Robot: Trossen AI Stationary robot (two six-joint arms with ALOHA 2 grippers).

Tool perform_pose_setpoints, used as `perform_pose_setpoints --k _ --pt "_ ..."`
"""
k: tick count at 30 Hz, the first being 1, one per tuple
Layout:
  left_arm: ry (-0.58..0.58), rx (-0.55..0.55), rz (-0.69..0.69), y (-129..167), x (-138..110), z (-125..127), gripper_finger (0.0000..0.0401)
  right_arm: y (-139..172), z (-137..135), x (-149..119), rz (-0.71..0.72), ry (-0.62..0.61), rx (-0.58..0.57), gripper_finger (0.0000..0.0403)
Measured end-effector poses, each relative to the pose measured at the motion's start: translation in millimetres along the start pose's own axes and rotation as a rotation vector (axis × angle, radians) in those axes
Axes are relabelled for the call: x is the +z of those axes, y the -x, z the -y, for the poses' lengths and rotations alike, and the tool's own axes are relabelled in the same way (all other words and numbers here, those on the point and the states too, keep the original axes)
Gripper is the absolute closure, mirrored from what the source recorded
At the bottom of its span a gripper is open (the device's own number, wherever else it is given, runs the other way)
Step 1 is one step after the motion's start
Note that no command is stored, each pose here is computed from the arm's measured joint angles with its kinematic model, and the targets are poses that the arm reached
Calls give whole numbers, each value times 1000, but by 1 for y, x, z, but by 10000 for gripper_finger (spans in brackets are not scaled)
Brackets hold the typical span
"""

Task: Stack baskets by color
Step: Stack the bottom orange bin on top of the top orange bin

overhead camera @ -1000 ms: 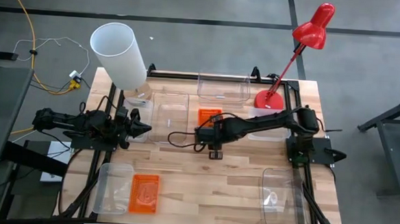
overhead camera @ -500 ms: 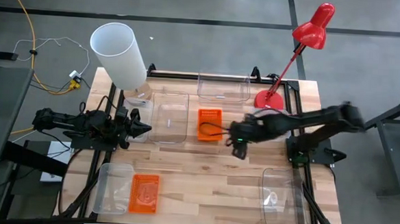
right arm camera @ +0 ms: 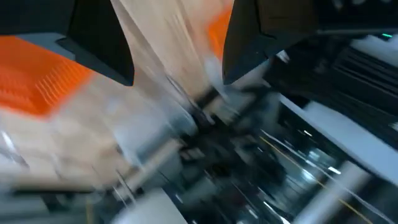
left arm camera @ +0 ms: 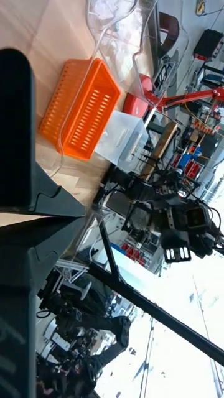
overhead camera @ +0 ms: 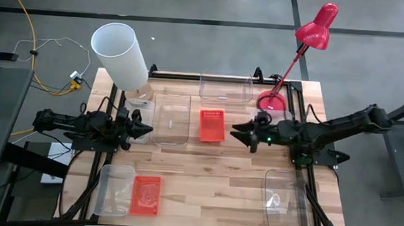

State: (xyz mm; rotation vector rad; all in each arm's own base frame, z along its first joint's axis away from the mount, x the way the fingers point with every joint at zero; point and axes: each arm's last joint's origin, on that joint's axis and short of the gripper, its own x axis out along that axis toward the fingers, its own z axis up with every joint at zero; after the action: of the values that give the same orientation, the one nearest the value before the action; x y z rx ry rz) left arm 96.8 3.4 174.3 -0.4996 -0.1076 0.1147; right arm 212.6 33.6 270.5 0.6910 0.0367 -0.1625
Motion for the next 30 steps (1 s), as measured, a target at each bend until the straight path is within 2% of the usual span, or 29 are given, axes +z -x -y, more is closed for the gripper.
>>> perform_pose_setpoints --k 4,10,14,19,25,30 --pt "21 -6 12 0 1 1 400 1 -9 11 109 49 85 171" --pt "210 -18 73 0 6 3 400 2 -11 14 154 68 103 171" --pt "282 -37 230 2 21 7 395 2 -11 14 153 51 104 171" --pt "271 -86 270 3 51 24 354 2 -11 14 153 49 105 171" --pt "168 -151 132 -13 98 57 277 2 -11 14 153 49 105 171" --pt "114 -248 -154 -41 134 89 225 2 -11 14 153 49 104 171"
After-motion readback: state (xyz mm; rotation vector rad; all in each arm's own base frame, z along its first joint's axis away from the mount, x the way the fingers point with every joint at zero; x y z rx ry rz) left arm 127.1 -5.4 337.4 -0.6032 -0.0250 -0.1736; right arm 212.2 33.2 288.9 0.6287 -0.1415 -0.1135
